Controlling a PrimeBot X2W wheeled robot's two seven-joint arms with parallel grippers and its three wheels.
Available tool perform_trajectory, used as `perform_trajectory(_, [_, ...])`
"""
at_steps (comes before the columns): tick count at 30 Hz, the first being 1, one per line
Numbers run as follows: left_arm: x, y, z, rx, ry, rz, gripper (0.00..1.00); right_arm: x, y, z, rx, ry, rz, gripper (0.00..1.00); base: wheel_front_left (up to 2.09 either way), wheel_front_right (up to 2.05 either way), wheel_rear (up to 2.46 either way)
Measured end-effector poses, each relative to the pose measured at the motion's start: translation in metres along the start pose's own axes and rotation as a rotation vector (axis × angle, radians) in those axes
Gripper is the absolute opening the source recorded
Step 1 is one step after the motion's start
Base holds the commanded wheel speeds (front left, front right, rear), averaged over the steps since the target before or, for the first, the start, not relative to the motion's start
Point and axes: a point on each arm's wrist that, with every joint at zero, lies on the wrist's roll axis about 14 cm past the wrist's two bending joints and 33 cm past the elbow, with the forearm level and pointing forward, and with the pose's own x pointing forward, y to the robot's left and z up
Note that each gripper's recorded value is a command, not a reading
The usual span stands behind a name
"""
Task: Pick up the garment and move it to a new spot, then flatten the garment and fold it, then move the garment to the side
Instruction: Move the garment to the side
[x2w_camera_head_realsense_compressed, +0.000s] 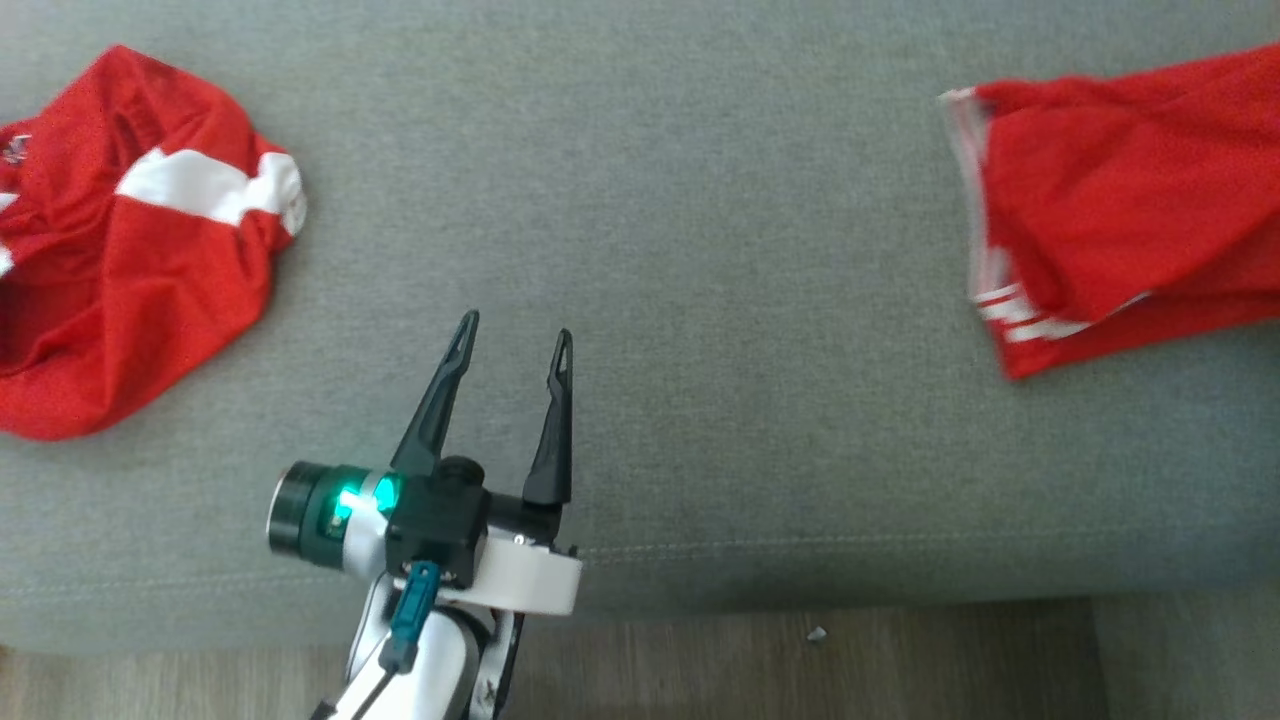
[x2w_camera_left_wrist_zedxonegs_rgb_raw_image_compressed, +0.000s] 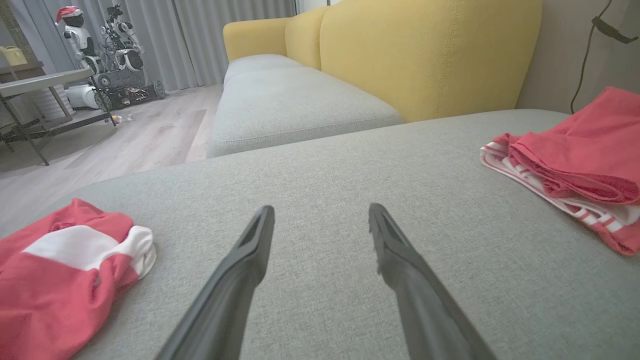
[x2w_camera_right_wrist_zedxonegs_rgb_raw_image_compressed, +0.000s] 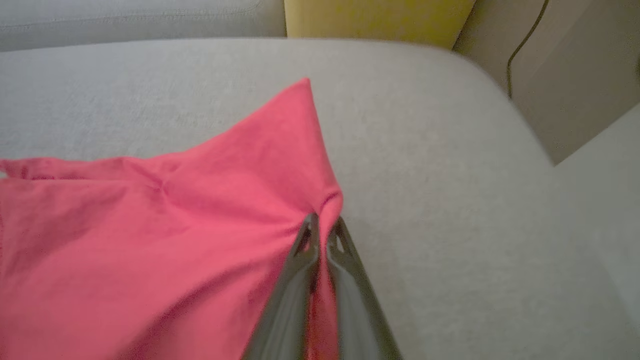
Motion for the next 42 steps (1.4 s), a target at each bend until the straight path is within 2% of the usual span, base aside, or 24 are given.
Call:
perform_trajectory(14, [0.028, -0.012, -0.026, -0.022, 0.037, -0.053, 1.00, -0.001, -0.083, 0.046, -0.190, -0.066, -0.275, 0.00, 0.00, 0.00, 0.00])
perform_trajectory(15, [0.029, -0.014, -0.028, -0.023, 0.040, -0.059, 1.00, -0.001, -0.085, 0.048, -0.193, -0.073, -0.288, 0.48, 0.00, 0.00, 0.00])
perform_trajectory(16, [0.029, -0.015, -0.029, -0.024, 0.043, -0.065, 1.00, -0.001, -0.084, 0.052, -0.212, -0.088, -0.295, 1.00, 0.00, 0.00, 0.00])
perform_trajectory(17, [0.029, -0.015, -0.029, -0.024, 0.043, -0.065, 1.00, -0.001, -0.084, 0.052, -0.212, -0.088, -0.295, 1.00, 0.00, 0.00, 0.00])
perform_trajectory(19, [0.030, -0.014, -0.028, -0.020, 0.040, -0.066, 1.00, -0.004, -0.072, 0.072, -0.268, -0.192, -0.307, 1.00, 0.00, 0.00, 0.00])
perform_trajectory(20, [0.030, -0.014, -0.028, -0.020, 0.040, -0.066, 1.00, -0.004, -0.072, 0.072, -0.268, -0.192, -0.307, 1.00, 0.00, 0.00, 0.00])
perform_trajectory(23, [0.029, -0.012, -0.022, -0.013, 0.024, -0.059, 1.00, -0.013, -0.057, 0.092, -0.224, -0.348, -0.313, 1.00, 0.00, 0.00, 0.00])
perform_trajectory(25, [0.028, -0.010, -0.016, -0.008, 0.011, -0.055, 1.00, -0.013, -0.037, 0.080, -0.171, -0.368, -0.278, 1.00, 0.00, 0.00, 0.00])
perform_trajectory(29, [0.022, -0.006, -0.005, 0.003, -0.010, -0.042, 1.00, -0.012, 0.008, 0.029, -0.074, -0.312, -0.192, 1.00, 0.00, 0.00, 0.00])
perform_trajectory(32, [0.014, -0.004, -0.002, 0.002, -0.008, -0.032, 1.00, -0.018, 0.021, 0.011, -0.042, -0.300, -0.176, 1.00, 0.00, 0.00, 0.00])
perform_trajectory(33, [0.011, -0.004, -0.001, 0.004, -0.008, -0.029, 1.00, -0.020, 0.023, 0.011, -0.038, -0.307, -0.176, 0.82, 0.00, 0.00, 0.00])
perform_trajectory(34, [0.008, -0.003, 0.000, 0.006, -0.009, -0.027, 1.00, -0.022, 0.024, 0.012, -0.020, -0.322, -0.176, 0.00, 0.00, 0.00, 0.00])
perform_trajectory(42, [-0.009, -0.001, 0.010, 0.014, -0.019, -0.018, 1.00, -0.018, 0.026, -0.006, -0.006, -0.256, -0.170, 0.00, 0.00, 0.00, 0.00])
